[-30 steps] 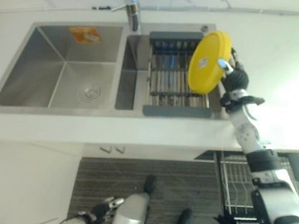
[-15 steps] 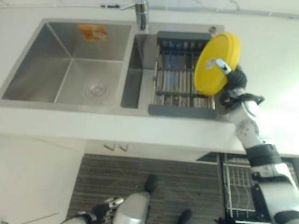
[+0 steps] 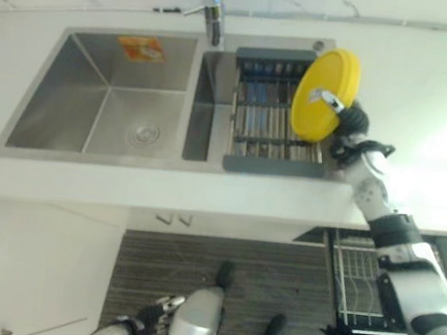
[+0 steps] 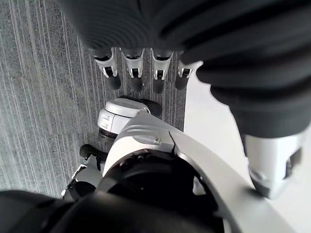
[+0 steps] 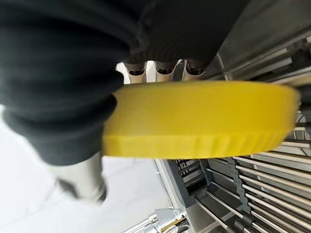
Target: Place the dishes in the dishwasher.
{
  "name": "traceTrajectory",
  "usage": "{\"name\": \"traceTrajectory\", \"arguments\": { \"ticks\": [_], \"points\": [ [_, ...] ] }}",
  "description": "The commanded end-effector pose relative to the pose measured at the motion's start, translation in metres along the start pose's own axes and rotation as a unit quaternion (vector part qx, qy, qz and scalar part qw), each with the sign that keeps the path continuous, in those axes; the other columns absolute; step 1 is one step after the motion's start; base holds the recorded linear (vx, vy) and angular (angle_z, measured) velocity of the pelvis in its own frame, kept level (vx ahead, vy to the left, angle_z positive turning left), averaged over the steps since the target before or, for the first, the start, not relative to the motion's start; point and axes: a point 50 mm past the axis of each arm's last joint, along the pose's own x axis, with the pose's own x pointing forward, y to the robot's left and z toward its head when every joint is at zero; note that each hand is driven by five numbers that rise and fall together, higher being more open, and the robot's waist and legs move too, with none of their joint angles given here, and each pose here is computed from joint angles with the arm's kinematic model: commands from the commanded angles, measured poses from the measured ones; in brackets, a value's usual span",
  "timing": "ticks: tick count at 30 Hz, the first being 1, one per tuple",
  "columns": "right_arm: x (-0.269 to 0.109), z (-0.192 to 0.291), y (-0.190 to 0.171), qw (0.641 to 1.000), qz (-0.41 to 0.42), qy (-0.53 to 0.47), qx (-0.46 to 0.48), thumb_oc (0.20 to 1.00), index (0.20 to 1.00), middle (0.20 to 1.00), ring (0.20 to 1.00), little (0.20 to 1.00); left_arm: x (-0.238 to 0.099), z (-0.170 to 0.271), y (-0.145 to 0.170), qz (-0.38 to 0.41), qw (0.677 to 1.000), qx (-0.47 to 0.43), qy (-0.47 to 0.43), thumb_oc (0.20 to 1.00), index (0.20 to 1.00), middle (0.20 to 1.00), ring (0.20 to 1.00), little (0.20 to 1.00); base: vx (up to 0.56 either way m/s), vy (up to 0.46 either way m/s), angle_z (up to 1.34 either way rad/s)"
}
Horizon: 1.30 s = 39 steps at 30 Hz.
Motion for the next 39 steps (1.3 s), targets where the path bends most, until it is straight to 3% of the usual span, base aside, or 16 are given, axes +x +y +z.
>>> {"name": "traceTrajectory", "arguments": {
  "ticks": [1,13,22,28,35,39],
  "points": [
    [0.009,0.03,0.006,0.997,0.014,-0.049,-0.061,0.2,0.2,0.2,0.2,0.2,-0.004,-0.011,0.001,-0.011,0.999,0.033,0.034,1.0,1.0,1.0,1.0,1.0,0.0,0.0,0.0],
    [0.007,0.035,0.009,0.991,0.016,-0.082,-0.102,0.2,0.2,0.2,0.2,0.2,-0.004,-0.012,0.001,-0.011,0.999,0.036,0.035,1.0,1.0,1.0,1.0,1.0,-0.01,0.001,0.01],
    [-0.007,0.042,0.03,0.985,0.086,-0.148,0.037,0.2,0.2,0.2,0.2,0.2,-0.005,-0.017,0.001,-0.009,0.999,0.031,0.04,1.0,1.0,1.0,1.0,1.0,-0.02,-0.012,-0.02],
    [-0.046,0.067,0.048,0.931,0.148,-0.272,0.192,0.2,0.2,0.2,0.2,0.2,-0.005,-0.031,-0.004,-0.001,0.999,0.002,0.053,1.0,1.0,1.0,1.0,1.0,-0.16,-0.132,-0.3],
    [-0.07,0.074,0.036,0.916,0.144,-0.308,0.215,0.2,0.2,0.2,0.2,0.2,-0.001,-0.034,-0.013,-0.006,0.998,-0.001,0.067,1.0,1.0,1.0,1.0,1.0,-0.09,-0.078,-0.69],
    [-0.1,0.06,-0.003,0.916,0.111,-0.308,0.234,0.2,0.2,0.2,0.2,0.2,0.007,-0.024,-0.022,-0.029,0.994,0.073,0.075,1.0,1.0,1.0,1.0,1.0,-0.12,-0.13,-1.04]
  ]
}}
